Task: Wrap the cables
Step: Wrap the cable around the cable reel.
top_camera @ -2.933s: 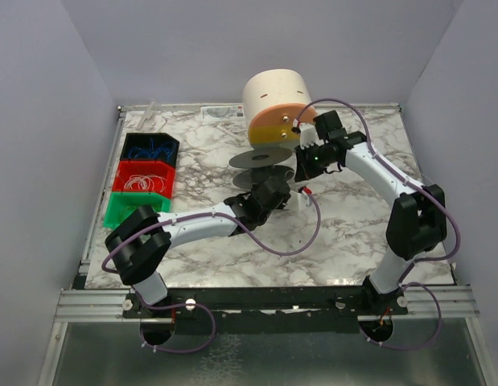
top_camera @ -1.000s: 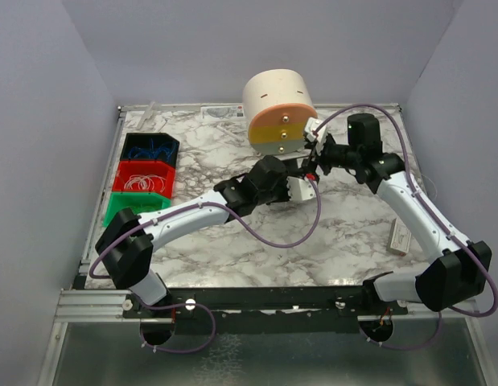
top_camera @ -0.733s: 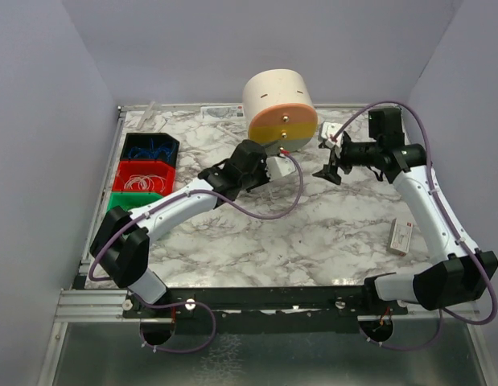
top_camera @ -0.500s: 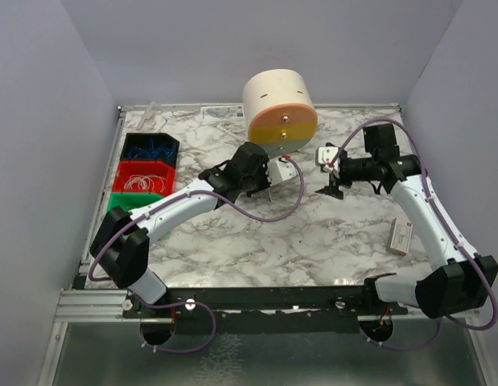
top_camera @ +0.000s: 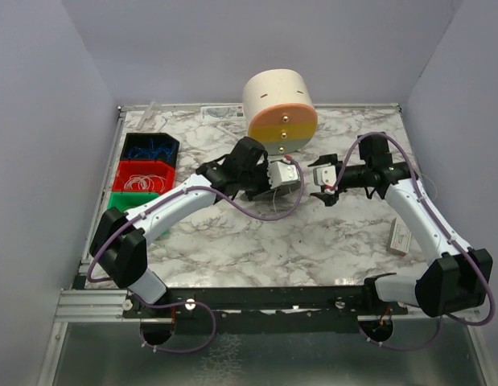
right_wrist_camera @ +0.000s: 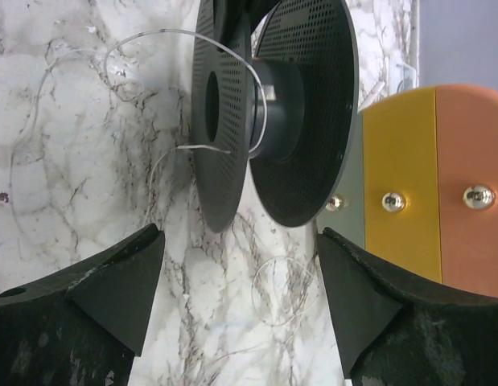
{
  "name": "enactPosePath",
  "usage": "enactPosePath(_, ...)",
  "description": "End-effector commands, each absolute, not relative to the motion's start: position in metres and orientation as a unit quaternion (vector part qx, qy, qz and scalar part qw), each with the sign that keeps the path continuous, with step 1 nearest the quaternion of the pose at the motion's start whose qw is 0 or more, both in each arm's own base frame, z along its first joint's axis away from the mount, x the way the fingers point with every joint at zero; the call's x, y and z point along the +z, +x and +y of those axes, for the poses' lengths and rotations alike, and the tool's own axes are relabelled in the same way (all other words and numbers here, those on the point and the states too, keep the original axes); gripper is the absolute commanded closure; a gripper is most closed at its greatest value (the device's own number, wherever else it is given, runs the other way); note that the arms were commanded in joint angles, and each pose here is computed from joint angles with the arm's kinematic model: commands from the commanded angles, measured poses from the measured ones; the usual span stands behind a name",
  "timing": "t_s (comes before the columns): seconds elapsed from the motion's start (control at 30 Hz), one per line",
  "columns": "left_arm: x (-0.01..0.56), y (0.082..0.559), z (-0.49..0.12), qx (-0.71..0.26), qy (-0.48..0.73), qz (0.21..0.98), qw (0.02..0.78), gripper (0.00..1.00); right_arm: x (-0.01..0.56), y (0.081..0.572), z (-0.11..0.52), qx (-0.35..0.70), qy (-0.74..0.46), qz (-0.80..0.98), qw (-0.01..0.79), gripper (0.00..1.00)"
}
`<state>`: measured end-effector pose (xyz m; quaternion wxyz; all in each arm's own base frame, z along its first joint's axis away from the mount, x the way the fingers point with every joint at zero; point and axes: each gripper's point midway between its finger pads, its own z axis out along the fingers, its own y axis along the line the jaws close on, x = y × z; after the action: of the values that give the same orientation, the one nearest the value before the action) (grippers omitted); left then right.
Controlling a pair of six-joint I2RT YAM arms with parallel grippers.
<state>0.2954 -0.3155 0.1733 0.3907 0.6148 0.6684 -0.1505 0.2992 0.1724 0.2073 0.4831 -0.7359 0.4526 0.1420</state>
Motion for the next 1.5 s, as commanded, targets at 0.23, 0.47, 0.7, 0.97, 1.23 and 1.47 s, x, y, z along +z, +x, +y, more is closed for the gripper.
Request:
enactPosePath(0.23,0.207,0.282,-0.335,-0.225,0.618,0.638,0.401,1.00,0.193,0.289,0.200,0.214,-0.734,0.407,0.499,0.18)
enactPosePath(0.47,0.205,0.276,-0.338,-0.246,0.621,0.634,0.390,1.00,0.182,0.294,0.214,0.243,-0.718,0.419,0.500,0.18)
enactPosePath(0.7,0.205,0.270,-0.342,-0.268,0.621,0.631,0.379,1.00,0.175,0.301,0.223,0.225,-0.724,0.415,0.503,0.22)
enactPosePath(0.97,0.205,0.269,-0.342,-0.281,0.617,0.633,0.374,1.00,0.177,0.294,0.228,0.242,-0.727,0.401,0.502,0.38)
enactPosePath(1.23,0.207,0.271,-0.343,-0.281,0.615,0.634,0.375,1.00,0.177,0.293,0.229,0.257,-0.724,0.410,0.491,0.58)
enactPosePath(1.47,0.205,0.271,-0.343,-0.282,0.616,0.635,0.372,1.00,0.180,0.291,0.233,0.301,-0.707,0.431,0.473,0.71)
